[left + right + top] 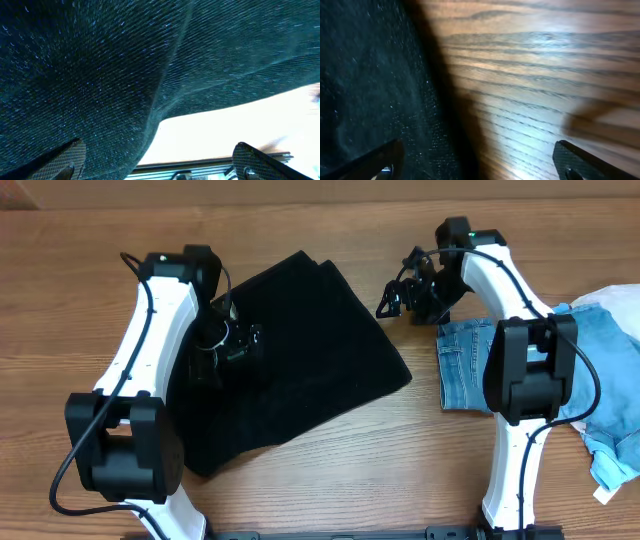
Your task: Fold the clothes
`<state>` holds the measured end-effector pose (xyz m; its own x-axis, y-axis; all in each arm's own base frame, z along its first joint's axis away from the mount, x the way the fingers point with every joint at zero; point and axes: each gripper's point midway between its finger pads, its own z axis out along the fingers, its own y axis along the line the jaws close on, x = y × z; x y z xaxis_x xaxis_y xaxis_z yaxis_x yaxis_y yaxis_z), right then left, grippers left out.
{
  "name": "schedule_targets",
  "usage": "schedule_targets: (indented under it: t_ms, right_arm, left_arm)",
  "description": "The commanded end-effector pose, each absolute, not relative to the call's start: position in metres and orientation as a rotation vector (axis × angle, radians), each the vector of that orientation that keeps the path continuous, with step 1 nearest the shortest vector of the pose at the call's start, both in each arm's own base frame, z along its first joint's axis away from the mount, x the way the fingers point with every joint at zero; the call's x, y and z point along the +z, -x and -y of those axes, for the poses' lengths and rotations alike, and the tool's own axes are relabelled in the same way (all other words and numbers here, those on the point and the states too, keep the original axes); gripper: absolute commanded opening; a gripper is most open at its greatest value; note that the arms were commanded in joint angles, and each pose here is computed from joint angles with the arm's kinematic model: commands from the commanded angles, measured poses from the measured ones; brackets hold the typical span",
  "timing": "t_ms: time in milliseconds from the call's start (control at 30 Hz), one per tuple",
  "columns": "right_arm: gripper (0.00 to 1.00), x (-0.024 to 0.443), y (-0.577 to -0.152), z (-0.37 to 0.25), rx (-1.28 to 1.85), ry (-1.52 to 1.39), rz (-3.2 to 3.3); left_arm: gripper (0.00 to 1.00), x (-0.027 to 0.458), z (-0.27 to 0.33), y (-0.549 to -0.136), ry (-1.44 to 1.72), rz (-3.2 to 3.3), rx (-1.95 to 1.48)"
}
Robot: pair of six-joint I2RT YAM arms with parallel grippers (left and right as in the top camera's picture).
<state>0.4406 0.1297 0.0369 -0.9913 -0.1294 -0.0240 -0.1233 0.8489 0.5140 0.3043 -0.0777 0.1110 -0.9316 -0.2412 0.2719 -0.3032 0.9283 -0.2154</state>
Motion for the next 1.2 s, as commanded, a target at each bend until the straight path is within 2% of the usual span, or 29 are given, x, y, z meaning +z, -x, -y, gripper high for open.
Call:
schedule_targets:
  t_ms: [0, 200, 233, 267, 333, 367, 433, 467, 533, 567, 733, 867, 933, 1167]
  right_arm:
    - [1.0, 0.04, -0.434, -0.153, -0.858, -0.434, 2.994]
    - [1.0, 0.005, -0.412, -0.195, -0.744, -0.628, 2.911]
    - [0.98, 0.0, -0.409, -0.202, -0.742, -0.645, 2.899]
    - [0.88, -0.006, -0.406, -0.208, -0.738, -0.664, 2.887]
    - [0.58, -0.012, -0.402, -0.216, -0.732, -0.688, 2.87]
    - [0.49, -0.014, -0.402, -0.217, -0.733, -0.689, 2.87]
    - [0.15, -0.014, -0.406, -0.218, -0.736, -0.677, 2.887]
    - [0.04, -0.015, -0.41, -0.214, -0.719, -0.616, 2.909]
    - [0.04, -0.016, -0.428, -0.198, -0.697, -0.42, 2.973]
    - [0.04, -0.018, -0.444, -0.175, -0.603, -0.185, 3.036]
    - [0.04, -0.001, -0.481, -0.067, -0.248, 0.424, 3.134]
    - [0.04, 0.022, -0.488, -0.045, -0.254, 0.489, 3.137]
    - [0.04, 0.022, -0.484, -0.048, -0.249, 0.477, 3.126]
    - [0.04, 0.022, -0.472, -0.085, -0.276, 0.373, 3.098]
  left_arm:
    - [0.96, 0.092, 0.079, -0.284, -0.474, 2.768, 0.35]
    - [0.97, 0.071, 0.078, -0.274, -0.499, 2.742, 0.336]
    - [0.97, 0.07, 0.078, -0.273, -0.498, 2.74, 0.333]
    - [0.97, 0.069, 0.078, -0.273, -0.497, 2.741, 0.33]
    - [0.98, 0.069, 0.077, -0.274, -0.494, 2.747, 0.331]
    - [0.97, 0.069, 0.077, -0.275, -0.492, 2.751, 0.328]
    - [0.98, 0.068, 0.077, -0.276, -0.48, 2.761, 0.328]
    - [0.98, 0.068, 0.077, -0.278, -0.476, 2.768, 0.333]
    - [0.98, 0.067, 0.077, -0.282, -0.47, 2.787, 0.342]
    - [0.98, 0.066, 0.077, -0.285, -0.458, 2.802, 0.35]
    - [0.98, 0.054, 0.078, -0.286, -0.458, 2.818, 0.358]
    - [0.96, 0.034, 0.085, -0.269, -0.486, 2.759, 0.405]
    - [0.9, 0.028, 0.096, -0.264, -0.442, 2.752, 0.468]
    - [0.91, 0.021, 0.104, -0.292, -0.535, 2.825, 0.512]
